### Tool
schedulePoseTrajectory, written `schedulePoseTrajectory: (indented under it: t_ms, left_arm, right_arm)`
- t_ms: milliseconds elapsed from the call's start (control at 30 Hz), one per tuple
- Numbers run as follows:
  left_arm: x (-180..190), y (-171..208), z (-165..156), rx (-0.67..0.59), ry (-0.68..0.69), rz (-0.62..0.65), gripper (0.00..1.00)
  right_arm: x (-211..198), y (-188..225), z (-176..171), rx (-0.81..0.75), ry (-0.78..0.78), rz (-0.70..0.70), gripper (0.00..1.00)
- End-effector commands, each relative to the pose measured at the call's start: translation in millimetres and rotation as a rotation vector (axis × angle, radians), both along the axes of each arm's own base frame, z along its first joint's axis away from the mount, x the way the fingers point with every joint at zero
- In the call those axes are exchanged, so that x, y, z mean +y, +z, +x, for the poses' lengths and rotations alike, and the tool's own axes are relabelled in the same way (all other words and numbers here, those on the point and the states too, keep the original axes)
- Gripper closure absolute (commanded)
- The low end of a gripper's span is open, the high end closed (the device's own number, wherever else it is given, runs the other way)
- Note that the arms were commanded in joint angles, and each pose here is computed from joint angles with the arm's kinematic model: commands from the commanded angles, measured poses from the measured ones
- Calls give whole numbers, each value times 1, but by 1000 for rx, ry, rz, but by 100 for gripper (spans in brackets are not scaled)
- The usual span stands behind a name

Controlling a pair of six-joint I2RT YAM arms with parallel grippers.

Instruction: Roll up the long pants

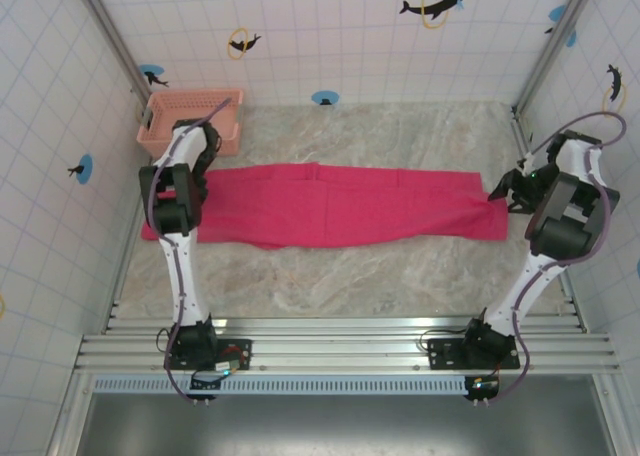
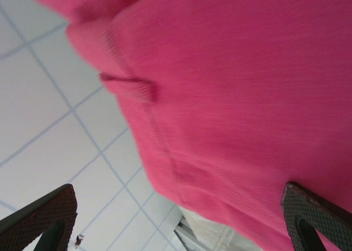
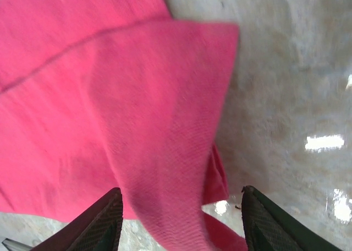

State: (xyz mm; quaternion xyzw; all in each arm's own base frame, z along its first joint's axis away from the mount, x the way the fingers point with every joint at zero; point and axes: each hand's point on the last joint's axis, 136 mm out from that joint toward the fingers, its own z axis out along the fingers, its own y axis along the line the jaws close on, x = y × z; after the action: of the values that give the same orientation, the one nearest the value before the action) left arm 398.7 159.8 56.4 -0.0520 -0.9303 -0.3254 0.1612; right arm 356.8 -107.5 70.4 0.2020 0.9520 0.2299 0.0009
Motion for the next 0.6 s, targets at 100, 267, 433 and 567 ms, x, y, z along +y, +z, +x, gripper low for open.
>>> schedulePoseTrajectory:
  t_ms: [100, 267, 433, 567]
  left_arm:
    - [-110, 23, 10, -96, -116, -164, 2]
    - [-203, 19, 4, -99, -182, -332, 2]
    - [-249, 4, -5, -66, -198, -375, 3]
    - [-256, -15, -8, -35, -176, -366, 2]
  right_arm:
    - [28, -24, -10, 47, 65, 2, 40]
    - [40, -46, 0, 78, 98, -32, 40]
    - [54, -64, 16, 94, 134, -73, 44]
    - [57, -72, 24, 116, 174, -137, 56]
